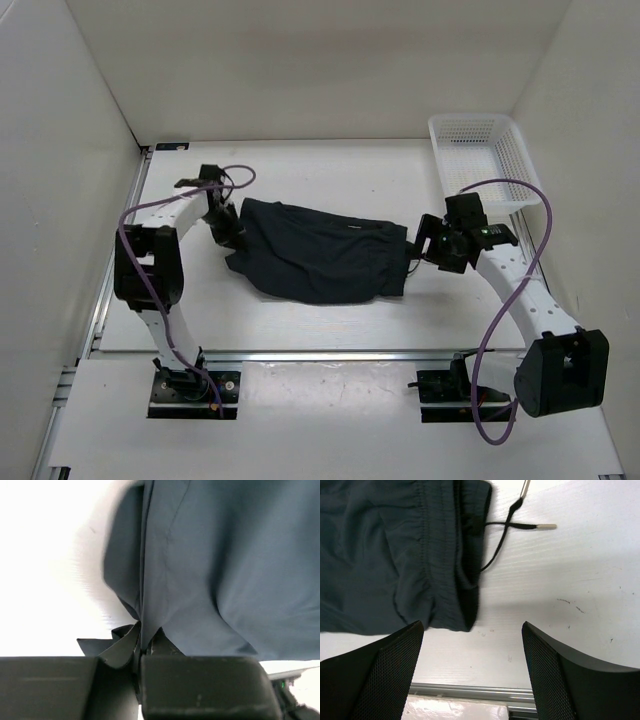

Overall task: Fold and stack the shorts
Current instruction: Fold the shorts

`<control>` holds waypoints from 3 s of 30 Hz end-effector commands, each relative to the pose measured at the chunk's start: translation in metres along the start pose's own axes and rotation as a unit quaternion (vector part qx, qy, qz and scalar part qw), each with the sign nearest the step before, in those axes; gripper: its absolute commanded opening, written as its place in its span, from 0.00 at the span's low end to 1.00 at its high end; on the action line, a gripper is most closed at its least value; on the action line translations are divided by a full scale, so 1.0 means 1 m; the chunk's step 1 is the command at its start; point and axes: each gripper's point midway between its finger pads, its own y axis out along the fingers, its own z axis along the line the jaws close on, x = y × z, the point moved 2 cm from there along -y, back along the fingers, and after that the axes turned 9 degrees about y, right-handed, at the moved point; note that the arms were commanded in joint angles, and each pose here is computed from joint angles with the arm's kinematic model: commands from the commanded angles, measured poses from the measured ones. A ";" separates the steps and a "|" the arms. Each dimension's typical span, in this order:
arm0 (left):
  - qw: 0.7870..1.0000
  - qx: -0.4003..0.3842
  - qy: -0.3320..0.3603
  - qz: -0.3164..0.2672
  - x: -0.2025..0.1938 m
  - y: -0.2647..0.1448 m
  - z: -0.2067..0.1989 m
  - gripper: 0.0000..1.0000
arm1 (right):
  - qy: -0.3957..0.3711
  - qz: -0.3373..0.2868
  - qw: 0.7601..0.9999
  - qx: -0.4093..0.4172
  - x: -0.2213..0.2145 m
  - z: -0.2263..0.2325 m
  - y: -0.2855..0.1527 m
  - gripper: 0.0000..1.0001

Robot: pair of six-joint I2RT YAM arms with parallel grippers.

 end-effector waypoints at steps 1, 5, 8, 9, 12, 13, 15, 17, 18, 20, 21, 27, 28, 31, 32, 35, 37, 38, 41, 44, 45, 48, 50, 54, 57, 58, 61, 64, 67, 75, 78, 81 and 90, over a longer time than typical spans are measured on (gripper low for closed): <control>0.993 0.033 0.030 -0.114 0.041 -0.073 -0.010 0.10 | -0.014 -0.019 1.000 0.011 0.008 0.005 -0.012 0.83; 0.989 0.042 0.073 -0.125 0.044 -0.097 -0.041 0.10 | -0.014 -0.015 1.000 0.009 0.008 0.005 -0.010 0.83; 0.984 0.057 0.107 -0.127 0.040 -0.101 -0.064 0.10 | -0.014 -0.008 1.000 0.003 0.003 0.002 -0.009 0.83; 0.981 0.055 0.123 -0.138 0.044 -0.108 -0.076 0.10 | -0.014 -0.015 1.000 0.002 0.005 0.001 -0.011 0.83; 0.974 0.040 0.186 -0.127 0.031 -0.102 -0.128 0.10 | -0.009 -0.028 1.000 0.005 0.006 0.001 -0.019 0.85; 0.971 0.034 0.205 -0.123 0.026 -0.098 -0.145 0.10 | -0.004 -0.036 0.999 0.004 0.008 0.000 -0.022 0.85; 0.958 0.020 0.265 -0.106 0.002 -0.088 -0.202 0.10 | 0.006 -0.045 0.999 0.006 0.007 -0.002 -0.028 0.85; 0.948 0.024 0.307 -0.075 -0.022 -0.059 -0.238 0.10 | 0.022 -0.046 0.999 -0.001 0.002 -0.009 -0.029 0.85; 0.937 -0.003 0.339 -0.083 -0.047 -0.065 -0.277 0.10 | 0.022 -0.056 0.998 -0.001 0.002 -0.011 -0.032 0.85; 0.932 -0.002 0.361 -0.034 -0.082 -0.040 -0.293 0.11 | 0.031 -0.057 0.998 -0.012 -0.003 -0.020 -0.034 0.85; 0.929 -0.013 0.370 -0.017 -0.099 -0.035 -0.301 0.26 | 0.036 -0.065 0.997 -0.016 -0.003 -0.025 -0.036 0.85; 0.944 -0.042 0.327 -0.031 -0.076 -0.072 -0.285 0.81 | 0.031 -0.060 0.998 -0.013 -0.010 -0.028 -0.037 0.85; 0.949 -0.048 0.309 -0.041 -0.061 -0.082 -0.278 0.85 | 0.026 -0.060 0.998 -0.013 -0.010 -0.028 -0.037 0.85; 0.954 -0.072 0.275 -0.092 -0.028 -0.118 -0.265 0.89 | 0.020 -0.044 0.999 -0.002 -0.011 -0.023 -0.030 0.83; 0.956 -0.077 0.267 -0.097 -0.022 -0.122 -0.261 0.89 | 0.019 -0.041 0.999 0.004 -0.011 -0.020 -0.028 0.82; 0.963 -0.079 0.233 -0.106 -0.004 -0.128 -0.234 0.84 | -0.003 -0.041 0.999 0.024 -0.003 -0.005 -0.029 0.76; 0.965 -0.091 0.221 -0.112 -0.001 -0.136 -0.224 0.77 | -0.046 -0.025 0.997 0.051 -0.004 0.019 -0.029 0.61; 0.969 -0.083 0.207 -0.110 0.004 -0.129 -0.210 0.74 | -0.058 -0.006 0.997 0.048 -0.006 0.027 -0.021 0.56; 0.974 -0.080 0.182 -0.111 0.009 -0.134 -0.182 0.69 | -0.131 0.009 0.990 0.042 -0.012 0.069 -0.010 0.43; 0.977 -0.070 0.150 -0.131 0.018 -0.151 -0.148 0.69 | -0.222 0.010 0.975 0.010 -0.030 0.115 0.000 0.65; 0.979 -0.063 0.144 -0.127 0.016 -0.150 -0.137 0.69 | -0.230 -0.027 0.973 -0.005 -0.014 0.131 -0.002 0.73; 0.982 -0.049 0.112 -0.147 0.021 -0.165 -0.100 0.70 | -0.272 -0.020 0.961 -0.046 -0.022 0.152 0.032 0.89; 0.980 -0.049 0.103 -0.161 0.021 -0.176 -0.087 0.70 | -0.294 -0.006 0.954 -0.057 -0.022 0.170 0.055 0.94; 0.984 -0.032 0.077 -0.160 0.021 -0.179 -0.052 0.70 | -0.313 0.005 0.948 -0.064 -0.022 0.196 0.085 0.98; 0.984 -0.030 0.073 -0.161 0.016 -0.181 -0.041 0.70 | -0.321 0.007 0.945 -0.059 -0.028 0.213 0.100 1.00; 0.985 -0.032 0.066 -0.156 0.014 -0.179 -0.036 0.70 | -0.324 0.010 0.943 -0.072 -0.030 0.212 0.113 1.00; 0.986 -0.029 0.063 -0.149 0.010 -0.176 -0.027 0.70 | -0.323 0.006 0.942 -0.096 -0.029 0.212 0.132 0.94; 0.986 -0.031 0.062 -0.155 0.011 -0.177 -0.022 0.70 | -0.308 -0.005 0.944 -0.119 -0.023 0.206 0.138 0.75; 0.986 -0.027 0.057 -0.156 0.008 -0.178 -0.015 0.70 | -0.302 -0.020 0.945 -0.124 -0.017 0.205 0.131 0.47; 0.985 -0.050 0.061 -0.151 0.005 -0.174 -0.018 0.70 | -0.281 -0.031 0.955 -0.094 0.013 0.199 0.097 0.16; 0.986 -0.055 0.061 -0.147 0.003 -0.169 -0.018 0.70 | -0.286 -0.032 0.954 -0.083 0.029 0.193 0.089 0.16; 0.984 -0.065 0.073 -0.147 0.003 -0.165 -0.026 0.69 | -0.272 -0.047 0.957 -0.093 0.066 0.180 0.090 0.12; 0.987 -0.061 0.105 -0.105 -0.015 -0.136 -0.023 0.70 | -0.159 -0.087 0.973 -0.145 0.142 0.141 0.086 0.78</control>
